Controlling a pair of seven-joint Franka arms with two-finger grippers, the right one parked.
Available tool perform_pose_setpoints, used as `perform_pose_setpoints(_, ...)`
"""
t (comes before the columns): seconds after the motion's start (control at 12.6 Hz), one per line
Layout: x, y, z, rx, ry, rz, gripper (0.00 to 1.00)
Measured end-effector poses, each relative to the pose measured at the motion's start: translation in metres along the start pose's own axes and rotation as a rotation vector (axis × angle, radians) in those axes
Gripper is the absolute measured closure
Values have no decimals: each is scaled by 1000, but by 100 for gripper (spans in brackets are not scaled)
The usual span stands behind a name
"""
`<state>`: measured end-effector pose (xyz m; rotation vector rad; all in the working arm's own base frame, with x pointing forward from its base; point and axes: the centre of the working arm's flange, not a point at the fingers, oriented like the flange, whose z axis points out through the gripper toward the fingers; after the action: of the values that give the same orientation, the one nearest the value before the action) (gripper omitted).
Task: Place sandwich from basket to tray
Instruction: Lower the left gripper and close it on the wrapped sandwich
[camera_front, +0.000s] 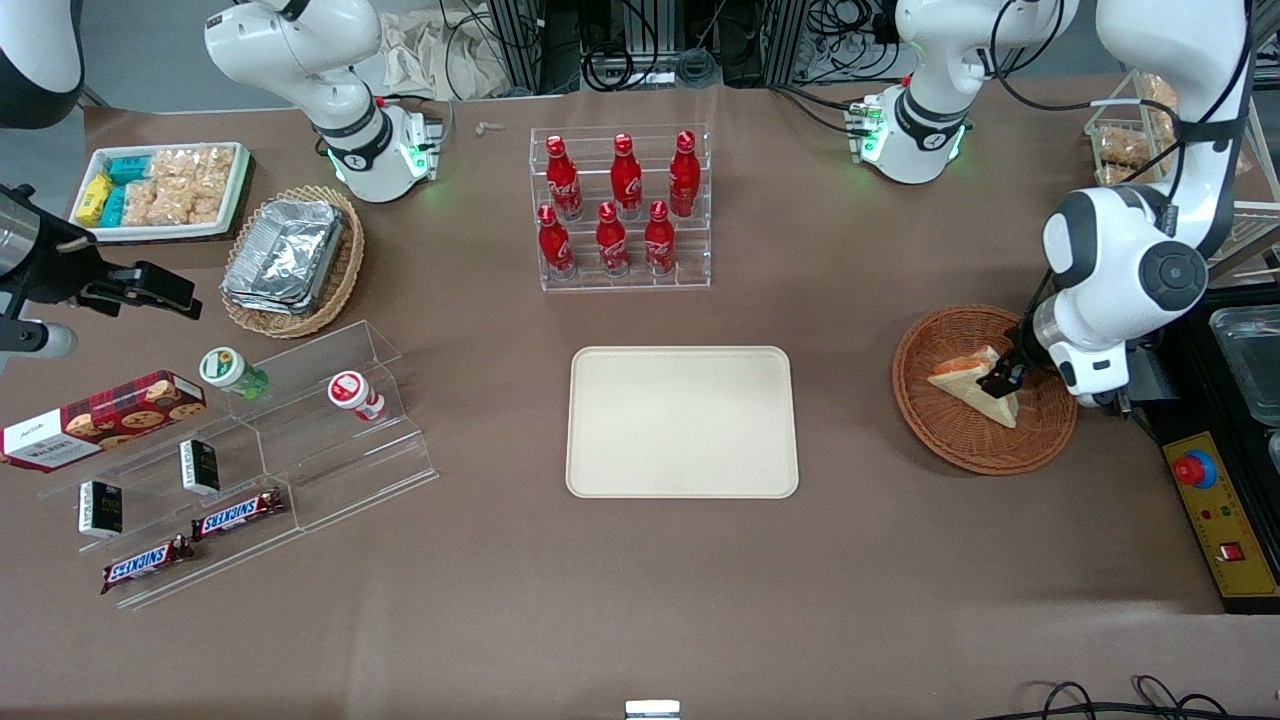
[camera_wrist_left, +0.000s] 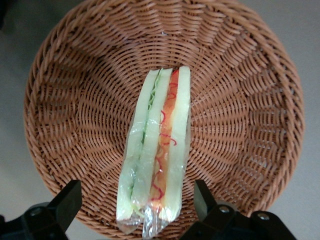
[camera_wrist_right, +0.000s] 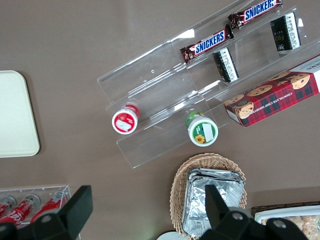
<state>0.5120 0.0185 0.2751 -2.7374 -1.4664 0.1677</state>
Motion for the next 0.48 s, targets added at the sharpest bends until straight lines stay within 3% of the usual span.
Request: perform_pose_setpoints(0.48,6,6,46,5,5,-6,4)
